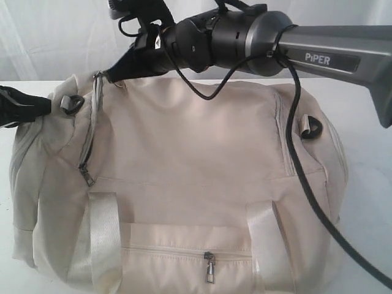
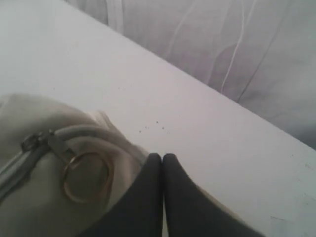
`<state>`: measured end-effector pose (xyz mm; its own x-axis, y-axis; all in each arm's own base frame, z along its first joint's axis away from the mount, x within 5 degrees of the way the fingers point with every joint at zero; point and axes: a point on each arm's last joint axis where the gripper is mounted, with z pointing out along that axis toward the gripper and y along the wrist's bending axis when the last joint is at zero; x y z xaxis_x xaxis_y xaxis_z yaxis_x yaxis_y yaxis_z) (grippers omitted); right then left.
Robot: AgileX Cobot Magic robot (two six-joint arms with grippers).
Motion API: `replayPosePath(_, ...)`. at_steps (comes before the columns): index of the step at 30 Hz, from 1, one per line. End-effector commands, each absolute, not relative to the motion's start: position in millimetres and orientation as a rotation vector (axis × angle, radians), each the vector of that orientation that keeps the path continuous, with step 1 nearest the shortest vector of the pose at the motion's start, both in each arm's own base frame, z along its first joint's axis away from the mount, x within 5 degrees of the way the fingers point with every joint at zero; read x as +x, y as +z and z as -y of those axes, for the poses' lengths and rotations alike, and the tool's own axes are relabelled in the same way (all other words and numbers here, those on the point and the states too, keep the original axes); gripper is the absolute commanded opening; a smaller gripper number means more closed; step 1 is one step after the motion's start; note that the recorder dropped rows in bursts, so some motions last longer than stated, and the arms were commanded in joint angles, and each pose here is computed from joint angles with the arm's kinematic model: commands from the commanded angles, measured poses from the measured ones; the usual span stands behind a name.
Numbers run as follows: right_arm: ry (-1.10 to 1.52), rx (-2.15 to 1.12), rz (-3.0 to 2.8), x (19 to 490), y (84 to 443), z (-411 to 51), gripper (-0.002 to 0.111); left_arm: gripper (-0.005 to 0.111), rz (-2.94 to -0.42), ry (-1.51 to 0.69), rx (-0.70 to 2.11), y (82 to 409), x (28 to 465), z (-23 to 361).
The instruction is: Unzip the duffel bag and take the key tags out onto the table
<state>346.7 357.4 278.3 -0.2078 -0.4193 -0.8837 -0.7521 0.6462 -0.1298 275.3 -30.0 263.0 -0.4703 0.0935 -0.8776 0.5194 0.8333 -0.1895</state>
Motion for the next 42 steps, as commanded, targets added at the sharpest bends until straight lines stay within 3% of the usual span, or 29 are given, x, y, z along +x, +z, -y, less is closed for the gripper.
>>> replayPosePath(1,0.34,-1.05,-1.818,341,285,-355,0.0,0.0,-2.023,-0.537,0.466,262,274,32)
replayPosePath(4,0.31,-1.105,-1.78,337,291,-354,0.002,0.0,-2.023,-0.537,0.466,262,274,32)
replayPosePath(7,0.226,-1.261,-1.712,329,293,-356,0.012,0.0,-2.023,-0.537,0.466,262,274,32)
replayPosePath(11,0.16,-1.422,-1.642,317,293,-361,0.036,0.0,-2.023,-0.537,0.466,262,274,32)
replayPosePath(15,0.144,-1.513,-1.606,305,290,-369,0.067,0.0,-2.023,-0.538,0.464,262,274,32)
replayPosePath(16,0.136,-1.531,-1.584,303,290,-371,0.069,0.0,-2.023,-0.538,0.464,262,274,32)
replayPosePath(30,0.114,-1.493,-1.461,313,273,-387,0.055,0.0,-2.017,-0.564,0.478,263,272,34)
replayPosePath(42,0.093,-1.466,-1.446,320,277,-381,0.055,0.0,-2.017,-0.564,0.478,263,272,34)
